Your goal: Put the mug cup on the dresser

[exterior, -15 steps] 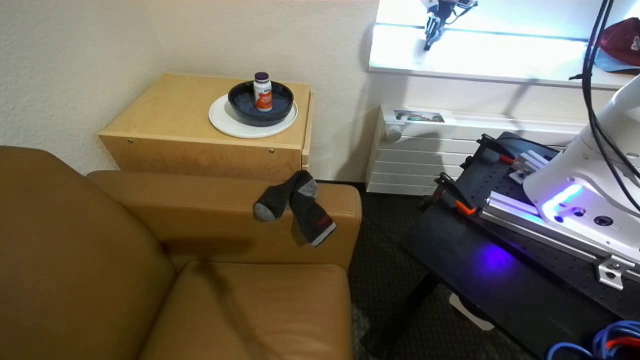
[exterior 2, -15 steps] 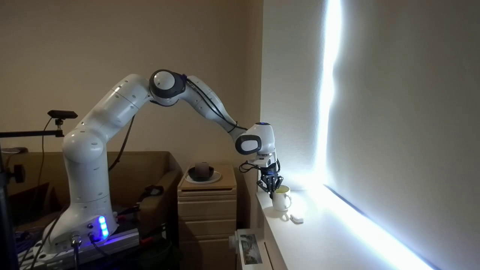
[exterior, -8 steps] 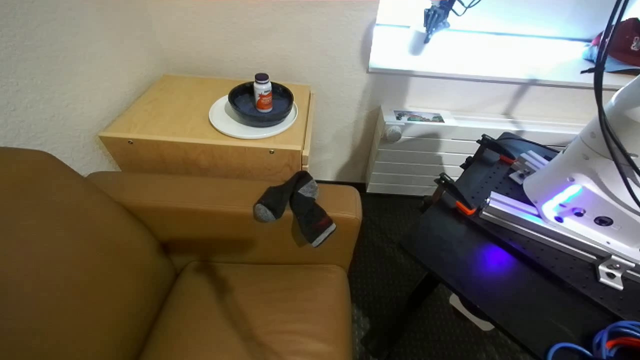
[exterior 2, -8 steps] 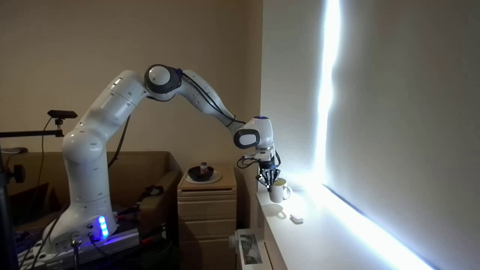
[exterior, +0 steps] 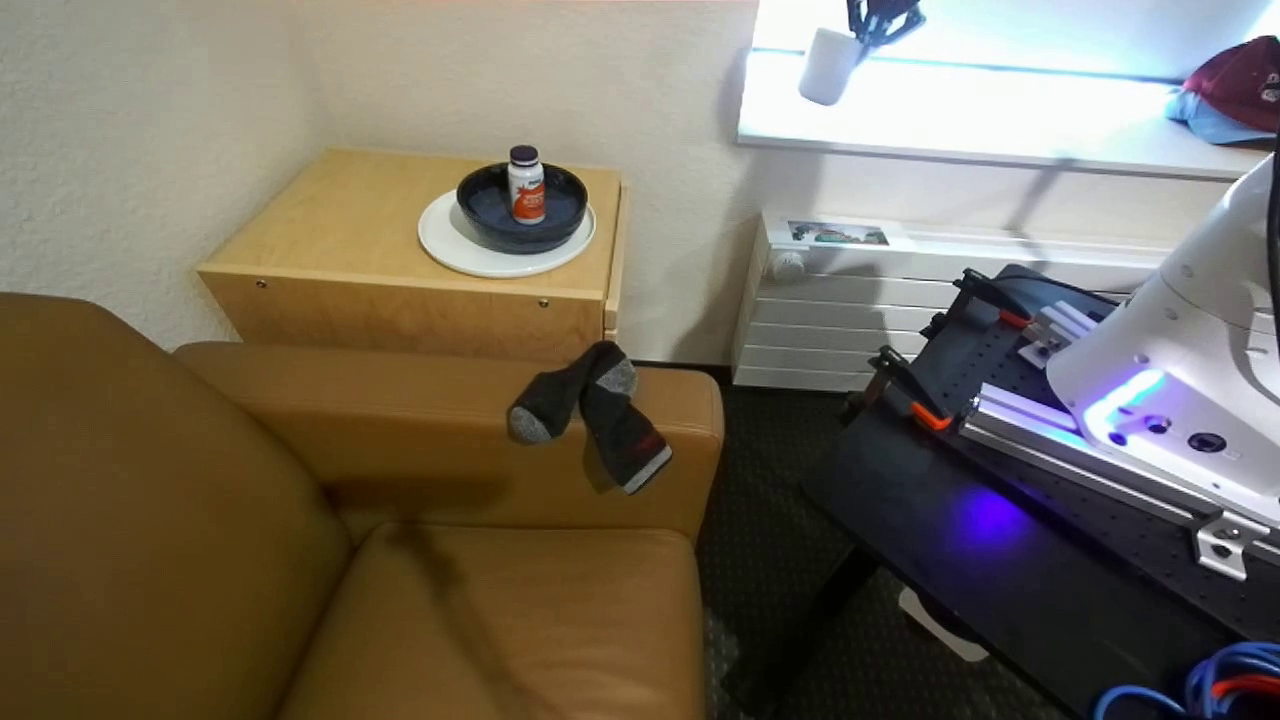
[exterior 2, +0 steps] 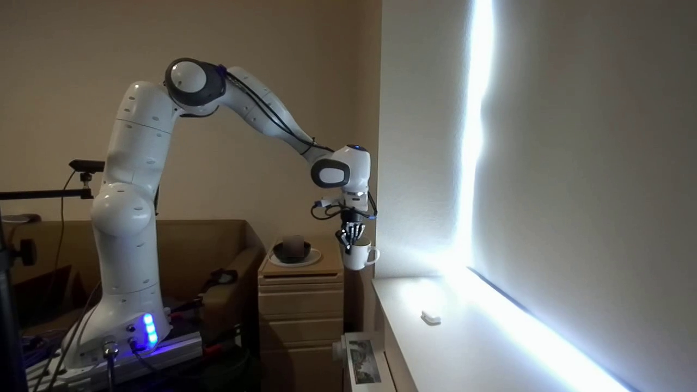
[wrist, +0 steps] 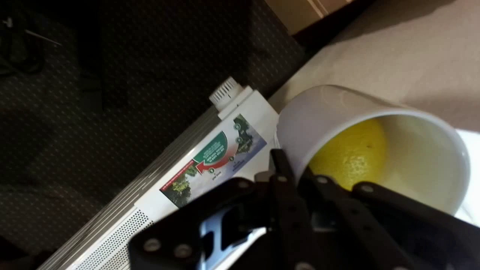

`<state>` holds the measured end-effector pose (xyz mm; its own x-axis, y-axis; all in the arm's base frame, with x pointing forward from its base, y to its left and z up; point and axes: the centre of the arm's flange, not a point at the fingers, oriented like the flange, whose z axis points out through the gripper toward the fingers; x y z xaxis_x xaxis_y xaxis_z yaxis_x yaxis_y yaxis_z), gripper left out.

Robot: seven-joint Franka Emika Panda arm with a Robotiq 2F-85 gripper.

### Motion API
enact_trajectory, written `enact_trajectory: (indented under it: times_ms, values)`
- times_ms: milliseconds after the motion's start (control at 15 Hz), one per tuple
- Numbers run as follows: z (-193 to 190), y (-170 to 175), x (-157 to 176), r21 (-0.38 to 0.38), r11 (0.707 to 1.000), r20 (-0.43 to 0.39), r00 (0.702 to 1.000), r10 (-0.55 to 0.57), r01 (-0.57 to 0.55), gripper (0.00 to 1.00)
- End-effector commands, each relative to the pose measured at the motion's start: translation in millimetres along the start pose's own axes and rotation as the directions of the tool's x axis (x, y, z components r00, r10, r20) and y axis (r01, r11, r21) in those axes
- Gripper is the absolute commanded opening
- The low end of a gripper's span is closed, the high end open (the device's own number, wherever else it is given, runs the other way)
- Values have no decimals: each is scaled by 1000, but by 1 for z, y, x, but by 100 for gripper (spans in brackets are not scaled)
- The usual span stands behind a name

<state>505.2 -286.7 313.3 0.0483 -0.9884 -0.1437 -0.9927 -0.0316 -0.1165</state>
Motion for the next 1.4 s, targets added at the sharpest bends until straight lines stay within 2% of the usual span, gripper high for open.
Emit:
enact_trajectory:
  times_ms: [0, 67, 133, 267, 333, 400, 533, 733, 867, 1000, 1133, 1200, 1333]
  values:
    - [-46, 49, -7, 46, 991, 145, 981, -129, 124, 1]
    - [-17, 19, -15, 6, 997, 70, 995, -77, 77, 5]
    - [-27, 28, -15, 21, 995, 102, 990, -102, 101, 5]
    - [-40, 39, -9, 42, 993, 114, 986, -118, 114, 5]
    - [-41, 40, -8, 43, 992, 113, 986, -119, 114, 1]
    - [-26, 29, -13, -27, 995, 63, 993, -95, 97, 1]
    - [-6, 2, -54, -120, 971, 9, 979, -205, 205, 1]
    - [17, -34, -131, -218, 918, -62, 934, -352, 331, 1]
    - [30, -65, -190, -261, 874, -119, 885, -450, 410, 1]
    - [36, -103, -243, -264, 836, -187, 824, -534, 482, 1]
    - [27, -125, -276, -223, 819, -244, 783, -572, 529, 1]
    - [36, -94, -271, -247, 827, -189, 812, -552, 505, 5]
    - [32, -111, -290, -230, 817, -215, 791, -573, 529, 5]
